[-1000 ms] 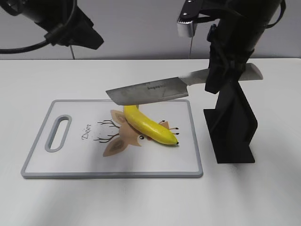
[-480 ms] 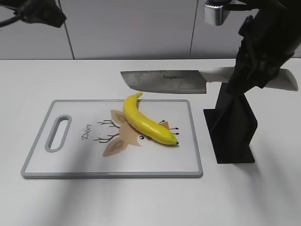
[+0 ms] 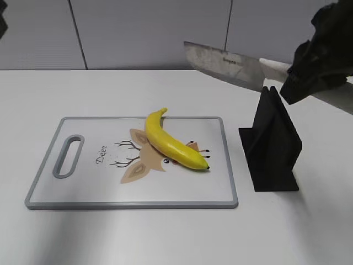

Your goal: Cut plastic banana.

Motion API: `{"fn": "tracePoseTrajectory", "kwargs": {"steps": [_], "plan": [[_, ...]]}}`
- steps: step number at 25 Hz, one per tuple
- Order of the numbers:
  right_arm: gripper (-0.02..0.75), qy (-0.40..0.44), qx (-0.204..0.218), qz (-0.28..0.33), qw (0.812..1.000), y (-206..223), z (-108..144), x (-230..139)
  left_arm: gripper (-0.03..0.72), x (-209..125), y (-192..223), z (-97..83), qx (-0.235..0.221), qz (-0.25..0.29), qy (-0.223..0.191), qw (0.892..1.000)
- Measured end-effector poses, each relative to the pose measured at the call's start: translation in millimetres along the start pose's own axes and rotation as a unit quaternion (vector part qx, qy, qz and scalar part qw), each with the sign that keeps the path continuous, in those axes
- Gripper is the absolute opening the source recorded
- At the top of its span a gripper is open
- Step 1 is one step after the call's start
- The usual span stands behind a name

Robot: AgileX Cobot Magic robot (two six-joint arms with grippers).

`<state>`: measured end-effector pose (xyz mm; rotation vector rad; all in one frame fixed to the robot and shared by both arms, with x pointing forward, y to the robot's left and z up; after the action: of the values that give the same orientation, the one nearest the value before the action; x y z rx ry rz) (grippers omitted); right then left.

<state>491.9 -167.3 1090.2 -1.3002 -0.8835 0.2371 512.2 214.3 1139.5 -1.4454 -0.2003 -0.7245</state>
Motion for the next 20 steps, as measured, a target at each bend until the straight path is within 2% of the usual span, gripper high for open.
{"fn": "tracePoseTrajectory", "kwargs": {"steps": [4, 10, 15, 20], "plan": [[0.176, 0.061, -0.036, -0.015, 0.997, -4.0, -2.0, -13.9, 0.522, -12.9, -13.8, 5.9, 0.020, 0.006, -0.022, 1.000], [0.176, 0.133, -0.078, -0.056, 0.986, -10.6, -1.0, -41.2, 0.521, -52.0, -35.1, 9.0, 0.024, -0.007, -0.045, 0.999], [0.176, 0.172, -0.088, -0.059, 0.979, -6.5, 1.9, -61.3, 0.521, -90.0, -56.0, 11.0, 0.022, -0.040, -0.059, 0.997], [0.176, 0.192, -0.092, -0.063, 0.975, -1.8, 1.2, -65.3, 0.521, -142.6, -70.8, 11.7, 0.021, -0.076, -0.064, 0.995]]}}
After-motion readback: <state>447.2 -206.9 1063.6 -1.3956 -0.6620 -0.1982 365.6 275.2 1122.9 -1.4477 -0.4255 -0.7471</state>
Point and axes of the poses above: a point on each arm's last joint axis where the gripper is mounted, y pointing out along that axis toward the gripper, z along the wrist's bending axis when the last joint is at zero, x = y × z, the point moved 1 cm from there along y, pointing out along that axis toward the gripper, and after that the axes turned 9 degrees about -y, right-handed, at the moved point
